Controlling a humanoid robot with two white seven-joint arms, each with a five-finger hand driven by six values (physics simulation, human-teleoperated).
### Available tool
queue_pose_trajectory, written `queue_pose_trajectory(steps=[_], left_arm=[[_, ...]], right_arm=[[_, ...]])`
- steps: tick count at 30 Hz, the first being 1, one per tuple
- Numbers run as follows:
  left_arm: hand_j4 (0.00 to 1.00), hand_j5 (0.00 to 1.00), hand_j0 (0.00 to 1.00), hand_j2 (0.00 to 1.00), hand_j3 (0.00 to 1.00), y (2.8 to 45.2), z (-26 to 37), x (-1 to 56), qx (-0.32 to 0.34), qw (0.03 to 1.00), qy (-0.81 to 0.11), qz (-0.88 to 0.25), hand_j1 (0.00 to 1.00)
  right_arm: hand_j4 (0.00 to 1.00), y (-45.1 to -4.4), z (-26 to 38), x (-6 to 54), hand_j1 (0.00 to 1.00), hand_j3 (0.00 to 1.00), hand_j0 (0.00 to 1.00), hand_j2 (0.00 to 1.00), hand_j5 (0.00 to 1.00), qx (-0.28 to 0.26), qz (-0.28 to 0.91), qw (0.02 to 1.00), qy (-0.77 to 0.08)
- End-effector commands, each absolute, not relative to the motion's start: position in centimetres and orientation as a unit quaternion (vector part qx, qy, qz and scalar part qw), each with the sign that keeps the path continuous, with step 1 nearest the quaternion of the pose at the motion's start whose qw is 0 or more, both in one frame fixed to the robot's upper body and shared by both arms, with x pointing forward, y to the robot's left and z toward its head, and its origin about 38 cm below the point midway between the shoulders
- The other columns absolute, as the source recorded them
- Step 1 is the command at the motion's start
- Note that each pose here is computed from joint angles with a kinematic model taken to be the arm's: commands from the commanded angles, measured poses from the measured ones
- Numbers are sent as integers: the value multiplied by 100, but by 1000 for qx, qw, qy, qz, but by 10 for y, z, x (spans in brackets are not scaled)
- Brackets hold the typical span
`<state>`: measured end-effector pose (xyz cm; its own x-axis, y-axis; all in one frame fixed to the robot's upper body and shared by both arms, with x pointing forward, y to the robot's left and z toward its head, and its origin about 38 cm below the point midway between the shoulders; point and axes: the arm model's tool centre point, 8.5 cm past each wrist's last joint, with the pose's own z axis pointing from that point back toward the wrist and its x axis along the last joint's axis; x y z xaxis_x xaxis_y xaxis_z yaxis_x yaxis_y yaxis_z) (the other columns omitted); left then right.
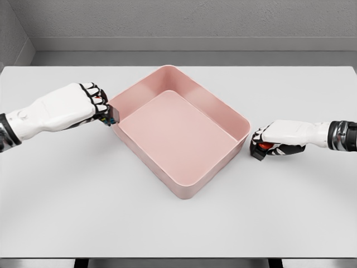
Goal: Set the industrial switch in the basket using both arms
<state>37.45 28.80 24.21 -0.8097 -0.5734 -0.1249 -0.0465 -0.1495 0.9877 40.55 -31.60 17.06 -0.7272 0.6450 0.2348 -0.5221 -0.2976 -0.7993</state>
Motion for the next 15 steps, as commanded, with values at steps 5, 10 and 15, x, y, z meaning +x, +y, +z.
queue_pose_trajectory(steps=[5,10,15], left_arm=[[40,40,40,40,40,283,242,376,245,184,-633,-711,40],[40,40,40,40,40,276,243,379,243,178,-637,-710,40],[40,40,40,40,40,266,238,380,241,176,-642,-706,40]], right_arm=[[50,-319,179,409,50,50,50,50,50,-73,802,361,-469],[49,-327,185,410,49,49,49,49,49,-83,803,363,-466],[49,-340,192,409,49,49,49,49,49,-96,802,367,-461]])
